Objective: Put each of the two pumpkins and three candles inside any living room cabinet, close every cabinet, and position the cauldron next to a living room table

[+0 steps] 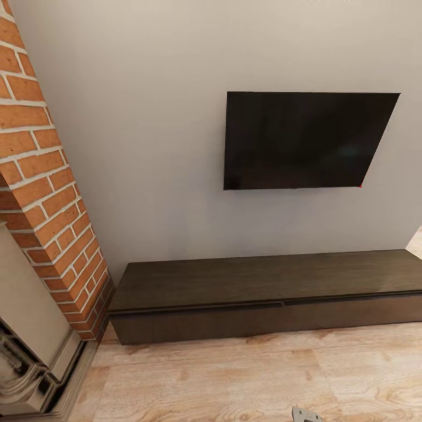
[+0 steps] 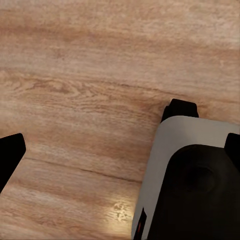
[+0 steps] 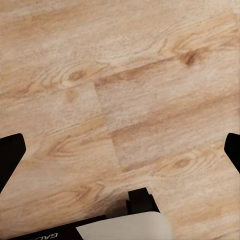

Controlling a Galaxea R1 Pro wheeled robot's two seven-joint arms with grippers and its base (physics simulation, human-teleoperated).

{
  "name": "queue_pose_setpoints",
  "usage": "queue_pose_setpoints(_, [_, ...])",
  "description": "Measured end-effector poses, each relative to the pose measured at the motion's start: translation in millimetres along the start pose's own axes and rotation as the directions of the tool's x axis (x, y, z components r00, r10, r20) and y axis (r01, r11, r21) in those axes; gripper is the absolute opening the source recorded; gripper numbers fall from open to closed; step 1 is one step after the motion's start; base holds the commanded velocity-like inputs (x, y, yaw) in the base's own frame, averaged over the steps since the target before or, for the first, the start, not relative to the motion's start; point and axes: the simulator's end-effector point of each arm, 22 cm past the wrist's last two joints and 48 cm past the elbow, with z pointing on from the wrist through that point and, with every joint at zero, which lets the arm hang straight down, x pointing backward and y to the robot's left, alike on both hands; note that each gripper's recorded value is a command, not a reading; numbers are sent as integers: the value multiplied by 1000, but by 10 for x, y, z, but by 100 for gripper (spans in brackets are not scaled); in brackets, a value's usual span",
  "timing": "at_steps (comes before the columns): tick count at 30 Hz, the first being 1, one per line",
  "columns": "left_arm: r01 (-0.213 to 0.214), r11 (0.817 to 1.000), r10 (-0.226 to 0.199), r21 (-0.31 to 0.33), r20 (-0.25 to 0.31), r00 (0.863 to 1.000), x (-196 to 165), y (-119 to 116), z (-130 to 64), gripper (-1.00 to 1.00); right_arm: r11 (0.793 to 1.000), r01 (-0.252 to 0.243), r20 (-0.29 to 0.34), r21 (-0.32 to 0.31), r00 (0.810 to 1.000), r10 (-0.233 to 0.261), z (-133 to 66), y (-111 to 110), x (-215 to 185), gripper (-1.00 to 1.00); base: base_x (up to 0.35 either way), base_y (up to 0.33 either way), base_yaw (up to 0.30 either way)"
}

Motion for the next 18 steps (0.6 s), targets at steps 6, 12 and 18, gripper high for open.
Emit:
queue_pose_setpoints(6, [1,999,-1,34,-8,1000,53,-258,-15,100,1000,0,0,0,1000,0,0,0,0,100,0,0,0])
queue_pose_setpoints(12, [2,999,-1,54,-10,1000,76,-416,-29,100,1000,0,0,0,1000,0,0,0,0,100,0,0,0])
queue_pose_setpoints(18, [2,998,-2,56,-11,1000,78,-431,-30,100,1000,0,0,0,1000,0,0,0,0,100,0,0,0])
